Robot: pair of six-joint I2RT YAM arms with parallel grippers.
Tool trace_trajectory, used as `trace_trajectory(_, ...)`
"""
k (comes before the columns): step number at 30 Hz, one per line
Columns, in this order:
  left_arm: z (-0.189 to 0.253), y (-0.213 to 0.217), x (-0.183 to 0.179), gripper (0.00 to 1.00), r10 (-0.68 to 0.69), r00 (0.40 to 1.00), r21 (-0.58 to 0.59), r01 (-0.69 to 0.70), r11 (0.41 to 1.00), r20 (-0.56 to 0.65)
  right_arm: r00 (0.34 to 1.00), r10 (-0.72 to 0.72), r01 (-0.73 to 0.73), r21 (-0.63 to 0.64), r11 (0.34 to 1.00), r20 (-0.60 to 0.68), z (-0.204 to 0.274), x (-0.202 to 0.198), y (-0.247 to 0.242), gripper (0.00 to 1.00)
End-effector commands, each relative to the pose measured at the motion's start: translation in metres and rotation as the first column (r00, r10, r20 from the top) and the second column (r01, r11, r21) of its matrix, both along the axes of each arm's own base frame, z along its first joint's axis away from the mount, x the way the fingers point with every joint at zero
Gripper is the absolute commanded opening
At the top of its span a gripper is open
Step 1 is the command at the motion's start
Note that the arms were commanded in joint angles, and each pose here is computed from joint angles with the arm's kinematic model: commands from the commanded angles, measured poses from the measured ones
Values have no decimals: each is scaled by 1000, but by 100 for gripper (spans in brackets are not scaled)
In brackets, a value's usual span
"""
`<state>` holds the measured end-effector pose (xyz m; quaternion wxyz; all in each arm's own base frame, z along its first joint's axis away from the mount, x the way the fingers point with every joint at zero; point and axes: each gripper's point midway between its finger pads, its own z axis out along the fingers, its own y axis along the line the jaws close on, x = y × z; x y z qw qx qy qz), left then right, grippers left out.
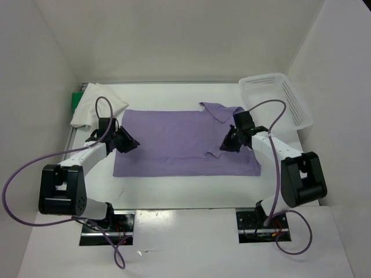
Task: Fold and stack the t-shirts
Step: Fold the flattened tshirt in 1/3 of the way
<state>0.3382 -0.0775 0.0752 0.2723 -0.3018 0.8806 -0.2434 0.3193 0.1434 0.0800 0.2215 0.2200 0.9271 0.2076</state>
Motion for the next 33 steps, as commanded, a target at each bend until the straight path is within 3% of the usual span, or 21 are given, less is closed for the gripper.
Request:
trace_trajectory(1, -2, -3, -7, 30, -5, 1000, -19, 5, 1000, 1, 996, -9, 7, -21, 1000, -94, -32, -19, -2, 0)
trace_trajectory(8, -14, -12, -25, 30, -25, 1000, -77, 23, 997, -15, 988, -30, 19, -70, 997, -152, -56, -30, -11, 0)
trace_trajectory(17, -11, -12, -27, 30, -31, 1000, -71, 31, 997, 0, 980, 24, -25, -7, 1000, -197, -72, -19, 6, 0)
trace_trajectory(25, -6, -10, -22, 30, -25, 1000, -64, 26, 998, 11, 995, 71, -60, 151, 987, -68, -37, 46, 46, 0)
trace_trajectory(33, 22, 9, 3, 30, 33, 997, -28, -32, 999, 67, 995, 93, -97, 146, 985, 32, -5, 116, 60, 0)
